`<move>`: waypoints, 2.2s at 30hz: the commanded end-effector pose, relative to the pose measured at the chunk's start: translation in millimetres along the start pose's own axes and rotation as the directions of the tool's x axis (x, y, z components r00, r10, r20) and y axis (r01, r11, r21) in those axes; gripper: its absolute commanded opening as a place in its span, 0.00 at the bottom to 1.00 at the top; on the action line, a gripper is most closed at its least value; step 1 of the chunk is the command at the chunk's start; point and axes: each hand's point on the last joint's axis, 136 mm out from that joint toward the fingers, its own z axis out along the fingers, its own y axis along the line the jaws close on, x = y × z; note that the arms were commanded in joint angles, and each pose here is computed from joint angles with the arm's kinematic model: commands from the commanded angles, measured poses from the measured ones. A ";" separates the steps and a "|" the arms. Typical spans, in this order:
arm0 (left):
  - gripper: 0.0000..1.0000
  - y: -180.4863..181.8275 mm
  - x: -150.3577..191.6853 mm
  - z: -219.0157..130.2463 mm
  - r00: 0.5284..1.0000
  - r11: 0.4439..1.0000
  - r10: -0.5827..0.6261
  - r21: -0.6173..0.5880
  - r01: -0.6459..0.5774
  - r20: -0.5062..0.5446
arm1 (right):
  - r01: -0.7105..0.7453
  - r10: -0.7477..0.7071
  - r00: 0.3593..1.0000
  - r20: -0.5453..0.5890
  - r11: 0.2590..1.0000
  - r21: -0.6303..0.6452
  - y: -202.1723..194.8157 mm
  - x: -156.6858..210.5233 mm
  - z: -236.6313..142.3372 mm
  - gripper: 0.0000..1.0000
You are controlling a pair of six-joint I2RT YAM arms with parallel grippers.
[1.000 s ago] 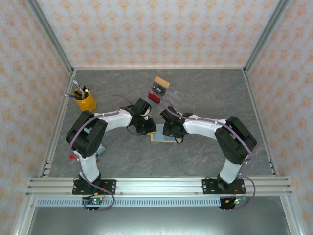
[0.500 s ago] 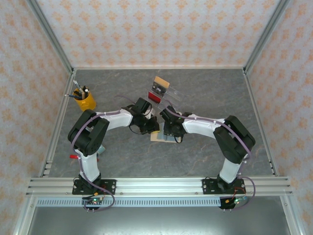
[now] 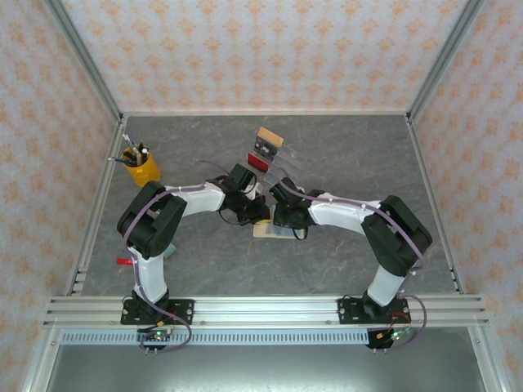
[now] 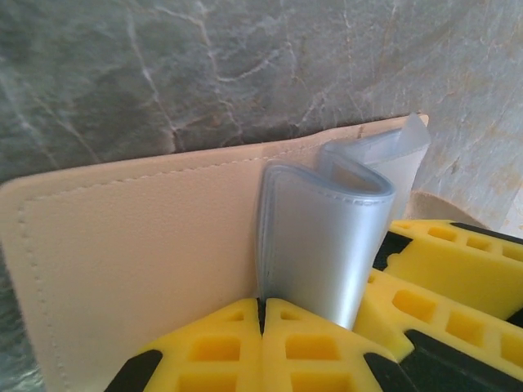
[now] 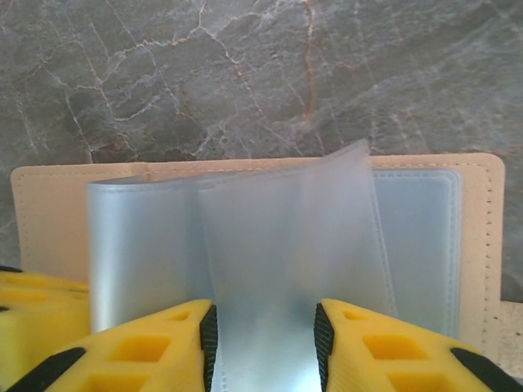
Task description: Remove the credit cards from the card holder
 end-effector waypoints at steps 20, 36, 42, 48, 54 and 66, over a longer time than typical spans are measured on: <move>0.99 44.9 -38.1 -213.8 0.826 0.930 0.149 -0.361 0.070 0.544 | -0.206 0.007 0.734 0.679 0.955 0.213 -107.8 -116.2 -199.8 0.92; 1.00 161.0 -22.7 -342.7 0.388 0.548 0.462 -0.601 0.583 0.798 | -0.436 -0.049 0.525 0.850 0.842 0.318 -233.8 -130.1 -193.7 1.00; 1.00 184.6 -19.3 -347.0 0.335 0.564 0.476 -0.575 0.593 0.813 | -0.402 -0.090 0.540 0.837 0.846 0.350 -254.2 -118.4 -162.4 1.00; 1.00 197.3 -32.6 -341.7 0.290 0.624 0.510 -0.580 0.524 0.810 | -0.360 -0.108 0.619 0.778 0.841 0.403 -262.3 -119.5 -128.9 1.00; 1.00 181.6 -63.7 -324.2 0.257 0.690 0.584 -0.638 0.343 0.770 | -0.235 -0.151 0.586 0.796 0.909 0.345 -238.8 -136.5 -118.7 1.00; 1.00 170.3 -86.2 -285.1 0.237 0.753 0.618 -0.651 0.099 0.750 | -0.135 -0.155 0.597 0.787 0.948 0.290 -236.0 -151.5 -84.6 1.00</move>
